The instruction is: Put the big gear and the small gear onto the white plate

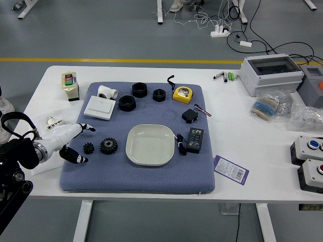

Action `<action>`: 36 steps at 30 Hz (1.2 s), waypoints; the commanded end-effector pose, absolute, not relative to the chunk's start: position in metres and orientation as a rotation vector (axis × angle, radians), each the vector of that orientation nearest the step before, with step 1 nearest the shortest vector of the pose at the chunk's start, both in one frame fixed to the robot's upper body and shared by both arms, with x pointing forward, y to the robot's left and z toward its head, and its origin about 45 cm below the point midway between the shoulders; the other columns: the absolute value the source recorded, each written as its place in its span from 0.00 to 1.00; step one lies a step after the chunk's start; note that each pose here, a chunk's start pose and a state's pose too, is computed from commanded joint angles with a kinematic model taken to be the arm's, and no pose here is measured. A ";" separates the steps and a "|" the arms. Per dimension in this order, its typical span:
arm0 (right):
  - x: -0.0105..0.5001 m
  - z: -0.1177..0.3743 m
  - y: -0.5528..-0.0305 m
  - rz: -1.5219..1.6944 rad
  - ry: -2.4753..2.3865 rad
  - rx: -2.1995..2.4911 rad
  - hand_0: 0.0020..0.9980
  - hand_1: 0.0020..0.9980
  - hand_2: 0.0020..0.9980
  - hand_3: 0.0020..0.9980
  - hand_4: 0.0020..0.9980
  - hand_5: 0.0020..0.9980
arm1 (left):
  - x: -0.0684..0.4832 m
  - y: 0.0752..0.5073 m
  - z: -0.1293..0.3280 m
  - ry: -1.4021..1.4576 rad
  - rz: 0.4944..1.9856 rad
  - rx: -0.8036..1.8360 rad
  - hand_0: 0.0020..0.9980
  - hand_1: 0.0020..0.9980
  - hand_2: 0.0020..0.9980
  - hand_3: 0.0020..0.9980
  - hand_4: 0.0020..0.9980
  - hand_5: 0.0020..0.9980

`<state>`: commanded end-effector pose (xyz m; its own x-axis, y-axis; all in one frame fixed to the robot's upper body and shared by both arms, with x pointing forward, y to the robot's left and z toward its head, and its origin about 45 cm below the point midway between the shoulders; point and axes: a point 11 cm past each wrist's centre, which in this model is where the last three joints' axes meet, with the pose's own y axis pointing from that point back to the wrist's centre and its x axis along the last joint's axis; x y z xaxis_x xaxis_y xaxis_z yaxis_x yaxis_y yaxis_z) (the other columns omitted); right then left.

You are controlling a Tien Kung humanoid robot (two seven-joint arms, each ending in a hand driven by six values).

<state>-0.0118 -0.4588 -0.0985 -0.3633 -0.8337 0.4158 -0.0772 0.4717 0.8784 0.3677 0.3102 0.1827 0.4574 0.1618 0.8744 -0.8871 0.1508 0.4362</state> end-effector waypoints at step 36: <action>-0.009 -0.098 -0.459 -0.993 -1.768 0.779 0.61 0.62 0.72 0.53 0.73 0.70 | 0.376 0.296 0.181 -0.774 0.871 1.130 0.52 0.55 0.57 0.59 0.65 0.00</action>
<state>-0.0093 -0.4592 -0.0983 -0.3648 -0.8337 0.4146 -0.0802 0.4718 0.8781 0.3757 0.2965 0.1805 0.4579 0.1861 0.8693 -0.8851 0.1871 0.4261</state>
